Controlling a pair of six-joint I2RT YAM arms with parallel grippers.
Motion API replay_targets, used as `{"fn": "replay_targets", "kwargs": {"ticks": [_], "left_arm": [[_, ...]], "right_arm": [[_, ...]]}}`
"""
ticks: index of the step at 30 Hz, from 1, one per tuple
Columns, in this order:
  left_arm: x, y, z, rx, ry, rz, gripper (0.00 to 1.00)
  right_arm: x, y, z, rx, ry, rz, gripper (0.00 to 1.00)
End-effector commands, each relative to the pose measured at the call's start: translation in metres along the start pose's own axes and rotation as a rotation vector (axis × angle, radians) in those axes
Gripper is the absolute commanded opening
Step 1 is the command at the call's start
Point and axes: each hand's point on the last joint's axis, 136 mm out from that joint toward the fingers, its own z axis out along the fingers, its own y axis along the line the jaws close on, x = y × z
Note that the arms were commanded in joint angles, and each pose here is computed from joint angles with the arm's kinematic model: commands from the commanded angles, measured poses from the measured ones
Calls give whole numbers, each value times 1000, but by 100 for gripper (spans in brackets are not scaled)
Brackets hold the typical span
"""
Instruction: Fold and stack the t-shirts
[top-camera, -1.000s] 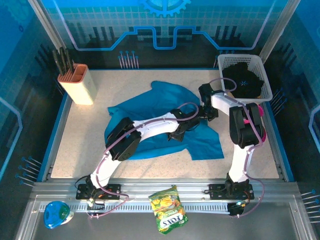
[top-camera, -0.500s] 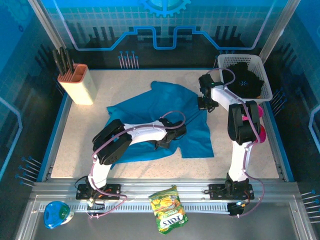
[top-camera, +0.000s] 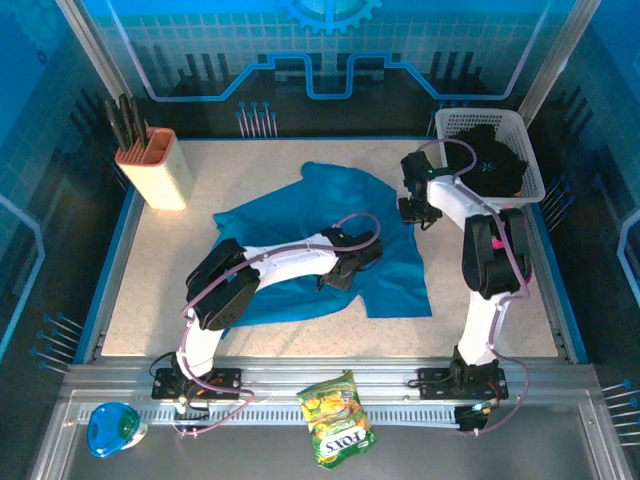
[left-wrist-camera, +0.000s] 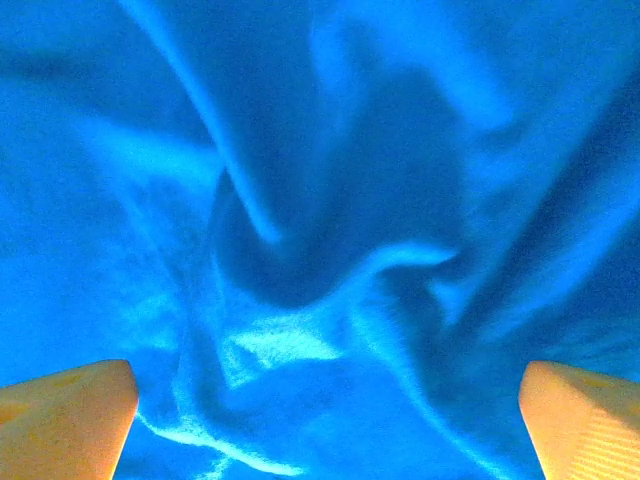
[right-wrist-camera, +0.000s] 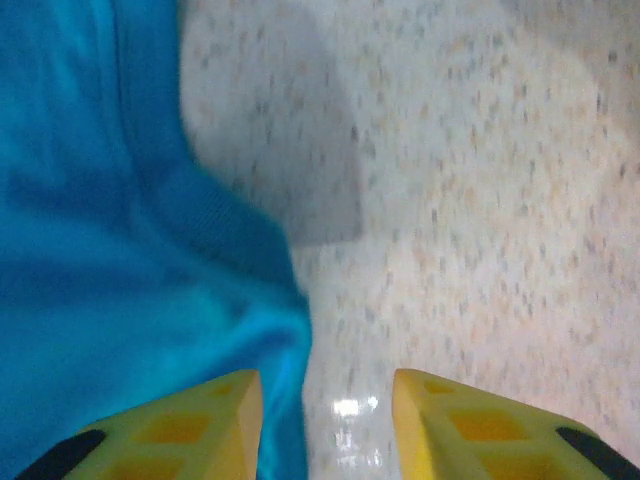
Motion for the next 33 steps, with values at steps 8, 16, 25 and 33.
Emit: {"fn": "replay_targets", "kwargs": {"ticks": [8, 16, 25, 33], "left_arm": [[-50, 47, -104, 69, -229, -81, 99], [-13, 112, -81, 57, -155, -284, 99], [35, 174, -39, 64, -53, -496, 99], [57, 208, -2, 69, 26, -630, 99]], "right_arm": [[58, 24, -21, -90, 40, 91, 30], [100, 32, 14, -129, 167, 264, 5], [142, -13, 4, 15, 177, 459, 1], [182, -53, -16, 118, 174, 545, 6]]}}
